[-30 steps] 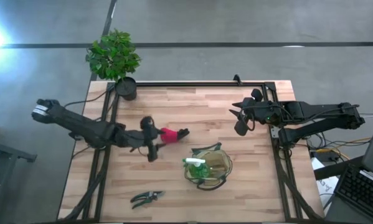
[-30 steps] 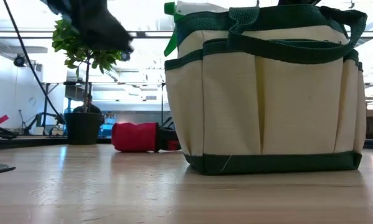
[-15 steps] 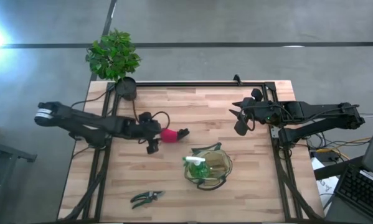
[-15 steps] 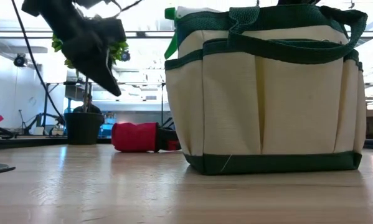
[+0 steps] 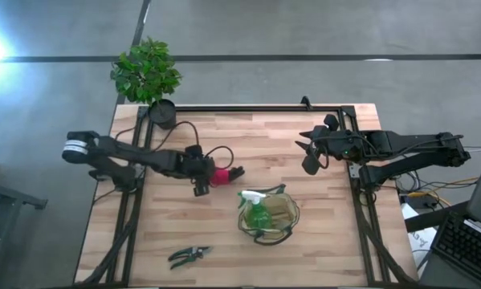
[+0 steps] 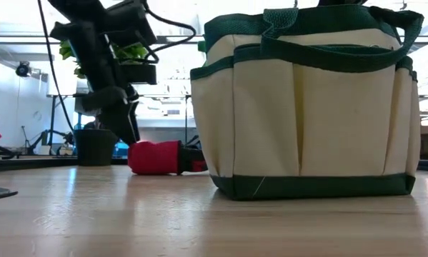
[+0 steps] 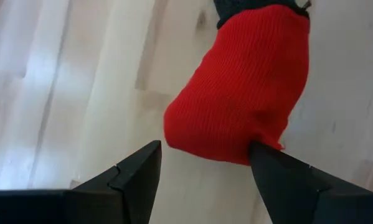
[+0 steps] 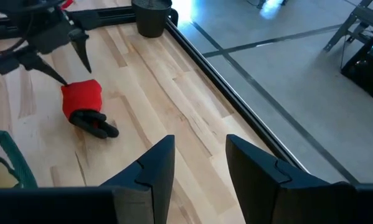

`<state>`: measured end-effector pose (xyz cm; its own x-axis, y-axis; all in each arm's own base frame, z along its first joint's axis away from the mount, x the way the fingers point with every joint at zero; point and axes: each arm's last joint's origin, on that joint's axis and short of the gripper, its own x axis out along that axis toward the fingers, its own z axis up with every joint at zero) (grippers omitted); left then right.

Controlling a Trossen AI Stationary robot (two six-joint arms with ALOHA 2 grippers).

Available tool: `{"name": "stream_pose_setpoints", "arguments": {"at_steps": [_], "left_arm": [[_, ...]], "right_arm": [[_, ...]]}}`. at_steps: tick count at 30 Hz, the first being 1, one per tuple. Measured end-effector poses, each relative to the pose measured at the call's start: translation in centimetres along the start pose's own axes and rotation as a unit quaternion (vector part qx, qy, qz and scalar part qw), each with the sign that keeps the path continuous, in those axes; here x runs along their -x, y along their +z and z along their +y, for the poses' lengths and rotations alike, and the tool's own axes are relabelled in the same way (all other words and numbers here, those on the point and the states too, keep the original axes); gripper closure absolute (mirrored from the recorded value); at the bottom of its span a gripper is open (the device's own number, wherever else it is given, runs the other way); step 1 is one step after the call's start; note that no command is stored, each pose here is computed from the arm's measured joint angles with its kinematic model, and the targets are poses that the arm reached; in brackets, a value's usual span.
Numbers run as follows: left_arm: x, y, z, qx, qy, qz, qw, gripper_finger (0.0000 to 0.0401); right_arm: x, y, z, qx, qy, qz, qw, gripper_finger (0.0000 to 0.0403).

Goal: Pick & Place Garden tools in Gardening bag
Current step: Put the red gloves into the gardening bag

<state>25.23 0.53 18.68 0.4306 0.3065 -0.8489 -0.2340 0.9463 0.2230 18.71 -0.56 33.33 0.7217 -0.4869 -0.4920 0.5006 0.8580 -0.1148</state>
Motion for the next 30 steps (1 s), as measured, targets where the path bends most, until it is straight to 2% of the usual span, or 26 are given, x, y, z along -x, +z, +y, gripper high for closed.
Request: {"name": "stream_pose_setpoints", "arguments": {"at_steps": [4,12,15,19,22,27,30], "left_arm": [[-0.1,1.1,-0.3,-0.008,-0.021,-0.003,1.0,0.0156],[1.6,3.5,-0.2,-0.027,-0.058,-0.028,0.998,0.0156],[1.5,3.7,-0.6,-0.03,-0.091,-0.024,0.995,0.0156],[0.1,3.4,-1.1,-0.042,-0.092,0.002,0.995,0.0156],[-1.3,3.3,-1.4,-0.047,-0.068,0.019,0.996,0.0156],[-3.2,3.1,-1.6,-0.055,0.022,0.038,0.998,0.0156],[-3.9,3.1,-1.7,-0.05,0.031,0.035,0.998,0.0169]], "right_arm": [[0.0,0.0,0.0,-0.001,0.0,0.0,1.0,0.0258],[0.0,0.0,0.0,0.0,0.0,0.001,1.0,0.0263],[0.0,0.0,0.0,0.0,0.0,0.001,1.0,0.0266],[0.0,0.0,0.0,0.006,0.0,0.001,1.0,0.0263],[0.0,0.0,0.0,0.007,0.0,0.001,1.0,0.0258],[0.0,0.0,0.0,0.007,-0.001,0.001,1.0,0.0255],[0.0,0.0,0.0,0.007,0.0,0.001,1.0,0.0257]]}}
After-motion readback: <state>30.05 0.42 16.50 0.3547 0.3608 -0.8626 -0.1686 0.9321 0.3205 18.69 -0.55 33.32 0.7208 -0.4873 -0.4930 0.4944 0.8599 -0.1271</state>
